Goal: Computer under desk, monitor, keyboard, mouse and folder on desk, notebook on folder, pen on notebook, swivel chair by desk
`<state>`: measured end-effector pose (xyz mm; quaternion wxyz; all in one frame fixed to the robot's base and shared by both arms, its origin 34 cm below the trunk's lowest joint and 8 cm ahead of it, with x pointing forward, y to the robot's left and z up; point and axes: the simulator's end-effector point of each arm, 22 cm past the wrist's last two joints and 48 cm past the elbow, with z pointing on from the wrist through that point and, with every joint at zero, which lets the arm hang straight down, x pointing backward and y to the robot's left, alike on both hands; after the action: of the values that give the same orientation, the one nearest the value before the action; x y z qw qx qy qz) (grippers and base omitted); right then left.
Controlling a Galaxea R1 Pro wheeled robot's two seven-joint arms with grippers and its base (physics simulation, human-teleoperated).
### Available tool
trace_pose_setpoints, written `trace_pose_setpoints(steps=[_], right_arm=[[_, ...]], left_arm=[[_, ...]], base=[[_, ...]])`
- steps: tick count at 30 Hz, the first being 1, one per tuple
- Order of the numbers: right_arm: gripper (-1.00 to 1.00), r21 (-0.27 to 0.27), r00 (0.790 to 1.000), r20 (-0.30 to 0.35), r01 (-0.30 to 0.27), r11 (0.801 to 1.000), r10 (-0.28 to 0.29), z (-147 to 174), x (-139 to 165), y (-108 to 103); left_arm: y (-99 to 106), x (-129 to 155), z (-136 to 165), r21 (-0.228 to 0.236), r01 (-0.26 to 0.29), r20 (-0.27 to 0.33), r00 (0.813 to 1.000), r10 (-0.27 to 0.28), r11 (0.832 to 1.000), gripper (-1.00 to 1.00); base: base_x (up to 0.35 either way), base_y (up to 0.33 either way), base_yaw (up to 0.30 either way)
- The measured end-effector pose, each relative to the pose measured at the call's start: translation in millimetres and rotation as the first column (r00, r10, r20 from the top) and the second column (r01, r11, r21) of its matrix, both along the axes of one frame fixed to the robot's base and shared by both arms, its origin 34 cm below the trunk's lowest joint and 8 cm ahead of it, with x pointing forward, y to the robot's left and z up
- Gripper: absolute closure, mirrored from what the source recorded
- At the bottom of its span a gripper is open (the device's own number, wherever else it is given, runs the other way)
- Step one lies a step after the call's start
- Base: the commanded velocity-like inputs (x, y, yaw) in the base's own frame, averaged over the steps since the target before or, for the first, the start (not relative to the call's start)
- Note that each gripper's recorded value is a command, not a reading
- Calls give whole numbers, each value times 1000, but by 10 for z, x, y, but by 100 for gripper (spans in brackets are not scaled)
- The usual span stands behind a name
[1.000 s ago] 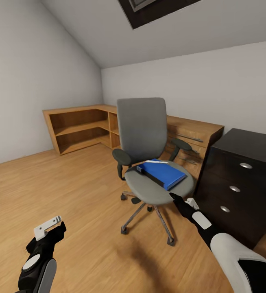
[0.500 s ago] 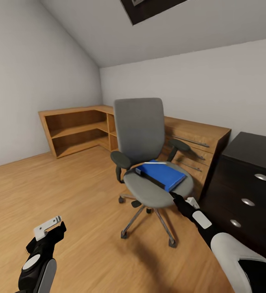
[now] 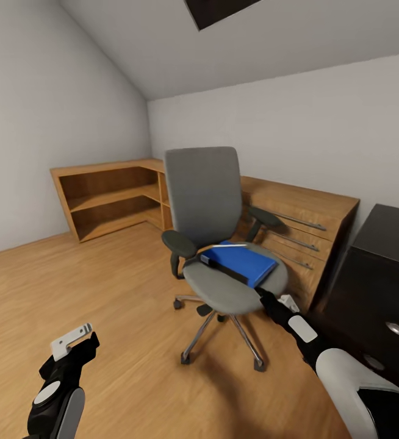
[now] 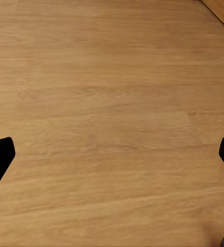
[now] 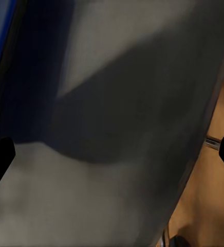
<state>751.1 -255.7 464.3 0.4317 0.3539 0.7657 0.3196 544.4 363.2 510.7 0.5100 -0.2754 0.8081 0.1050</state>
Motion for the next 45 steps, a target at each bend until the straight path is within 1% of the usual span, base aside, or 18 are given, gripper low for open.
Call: trace_pose_setpoints(steps=[7, 11, 13, 16, 19, 28, 31, 33, 36, 37, 40, 41, 42, 43, 44, 45], right_arm=[[-100, -1, 1000, 0, 0, 1000, 0, 3, 2, -4], [-100, -4, 1000, 1, -1, 1000, 2, 2, 7, 1], [-100, -3, 1000, -3, 0, 1000, 0, -17, -1, -5], [-100, 0, 1000, -16, 2, 1000, -2, -70, -29, -8], [-100, -14, 1000, -25, -6, 1000, 5, -109, -49, -4], [-100, -34, 1000, -2, 20, 999, -21, -76, -19, -66], [-100, -41, 1000, 6, 28, 999, -27, -63, -9, -76], [-100, -65, 998, 33, 57, 996, -55, -25, 17, -141], [-100, -93, 995, 60, 87, 992, -81, 13, 36, -214], [-100, -111, 993, 72, 97, 989, -89, 23, 40, -239], [-100, -145, 993, 82, 102, 984, -91, -2, 26, -238], [-100, -213, 994, 78, 90, 973, -75, -119, -53, -158], [-100, -243, 995, 79, 85, 966, -68, -153, -86, -113], [-100, -259, 995, 81, 84, 962, -65, -155, -98, -94], [-100, -293, 994, 87, 83, 953, -60, -179, -131, -66], [-100, -350, 995, 91, 80, 933, -51, -265, -222, -50]], left_arm=[[-3, 0, -1, 0, 1, 0, 1000, -1, 1000, -100], [-20, 6, -7, 1, 4, -2, 1000, -4, 1000, -100], [-33, 0, -60, 0, 8, -14, 1000, -8, 1000, -100], [-37, 0, -70, 0, 9, -16, 1000, -9, 1000, -100], [-37, 1, -73, 0, 10, -17, 1000, -10, 1000, -100], [-36, 0, -75, 0, 9, -17, 1000, -9, 1000, -100], [-38, -12, -114, 0, 6, -26, 1000, -6, 1000, -100], [-46, -28, -183, -2, 7, -41, 999, -7, 1000, -100], [-60, -32, -214, -3, 10, -48, 999, -10, 1000, -100], [-82, -27, -219, -5, 15, -48, 999, -15, 1000, -100], [-167, -2, -219, -5, 35, -48, 998, -35, 999, -100], [-291, 35, -196, -5, 64, -44, 997, -64, 998, -100], [-321, 49, -174, -4, 71, -45, 996, -71, 997, -100], [-334, 57, -155, -5, 75, -46, 996, -75, 997, -100], [-354, 64, -150, -7, 81, -50, 995, -81, 997, -100], [-383, 61, -186, -10, 88, -64, 994, -89, 996, -100]], base=[[240, 0, 0], [18, 0, 0], [-281, 0, 0], [-323, 0, 0], [-338, 0, 0], [-338, 0, 0], [-318, 0, 0], [-198, 0, 0], [-88, 0, 0], [-47, 0, 0], [-26, 0, 0], [-6, 0, 0], [-5, 0, 0], [-3, 0, 0], [-2, 0, 0], [-1, 0, 0]])
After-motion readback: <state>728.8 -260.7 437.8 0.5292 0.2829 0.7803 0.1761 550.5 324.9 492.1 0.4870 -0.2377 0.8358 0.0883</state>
